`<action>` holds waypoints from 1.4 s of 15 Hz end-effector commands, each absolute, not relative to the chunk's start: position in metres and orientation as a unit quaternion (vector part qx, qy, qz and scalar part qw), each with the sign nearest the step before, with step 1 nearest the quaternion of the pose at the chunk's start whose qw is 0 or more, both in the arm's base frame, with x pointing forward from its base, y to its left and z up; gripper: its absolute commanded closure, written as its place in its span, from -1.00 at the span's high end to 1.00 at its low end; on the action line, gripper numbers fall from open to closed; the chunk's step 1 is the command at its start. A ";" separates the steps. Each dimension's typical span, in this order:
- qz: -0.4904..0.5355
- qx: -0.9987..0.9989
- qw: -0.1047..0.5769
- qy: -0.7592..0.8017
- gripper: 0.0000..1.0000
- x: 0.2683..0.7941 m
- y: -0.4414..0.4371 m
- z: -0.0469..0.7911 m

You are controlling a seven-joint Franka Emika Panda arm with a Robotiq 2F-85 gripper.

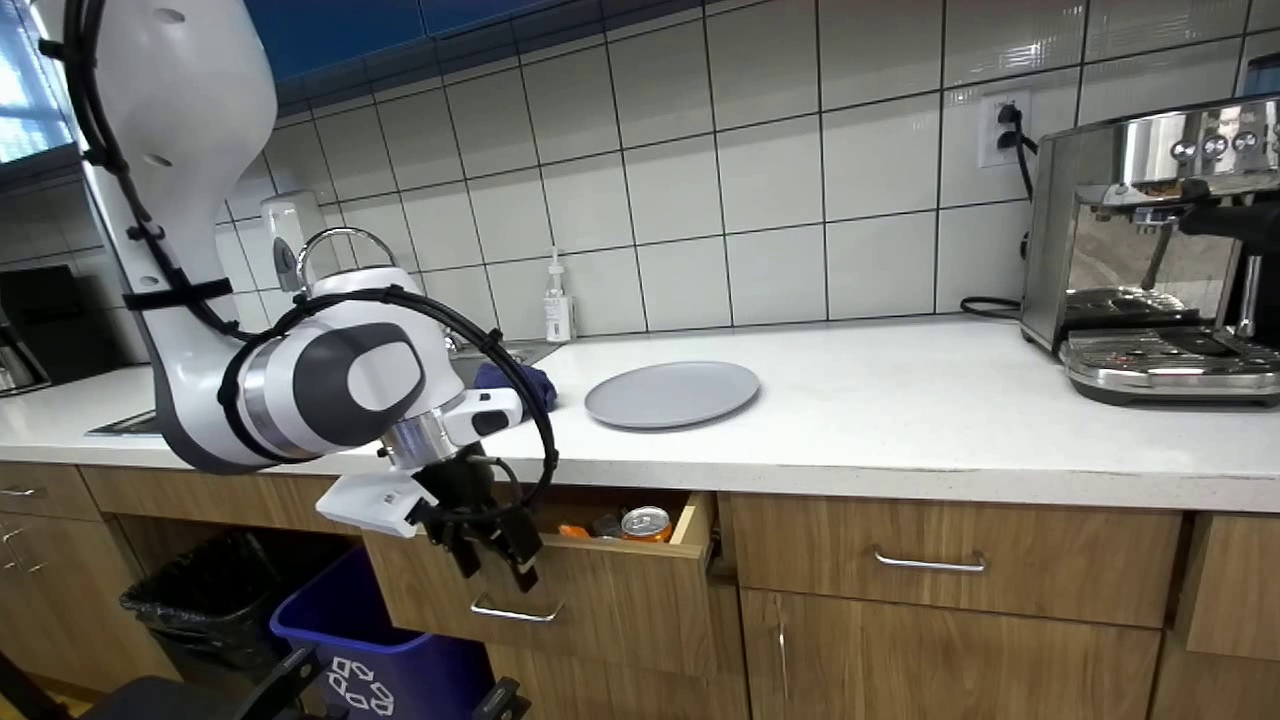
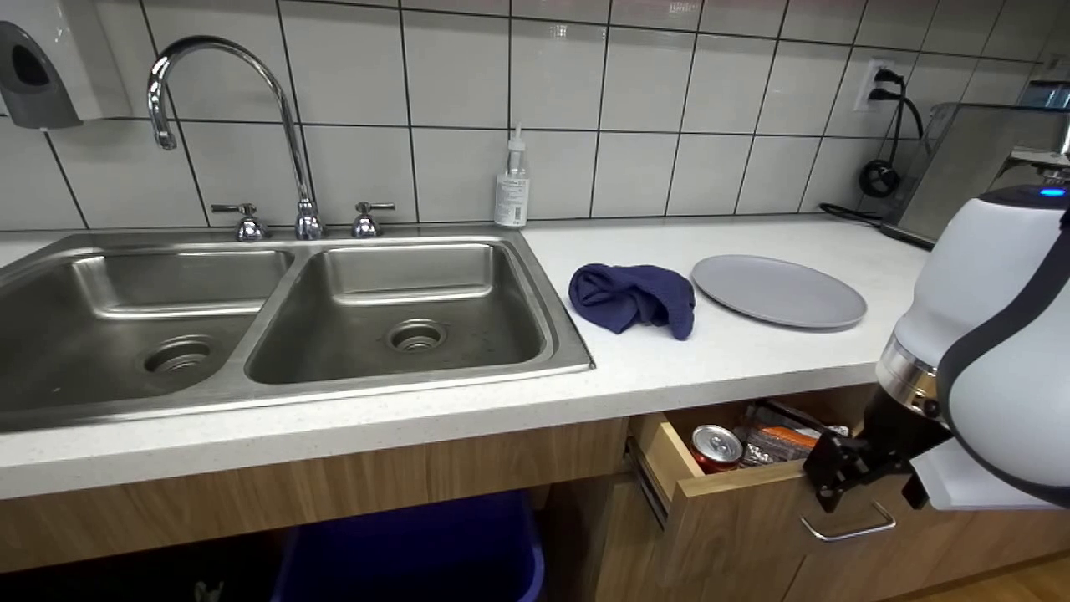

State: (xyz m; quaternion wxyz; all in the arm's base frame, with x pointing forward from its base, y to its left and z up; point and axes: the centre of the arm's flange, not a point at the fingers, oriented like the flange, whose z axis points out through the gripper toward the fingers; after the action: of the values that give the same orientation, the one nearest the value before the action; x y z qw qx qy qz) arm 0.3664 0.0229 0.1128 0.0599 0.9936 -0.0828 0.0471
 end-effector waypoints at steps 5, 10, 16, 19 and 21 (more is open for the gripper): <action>0.077 0.991 0.058 -0.088 1.00 0.397 0.014 0.126; 0.083 0.991 0.058 -0.087 1.00 0.409 0.015 0.128; 0.089 0.991 0.061 -0.084 1.00 0.426 0.018 0.127; 0.093 0.990 0.062 -0.084 1.00 0.435 0.019 0.127; 0.095 0.990 0.063 -0.085 1.00 0.441 0.019 0.127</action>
State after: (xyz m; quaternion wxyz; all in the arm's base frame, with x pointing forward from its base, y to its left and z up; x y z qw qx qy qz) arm 0.4091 0.0214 0.1172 0.0631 0.9919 -0.0816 0.0743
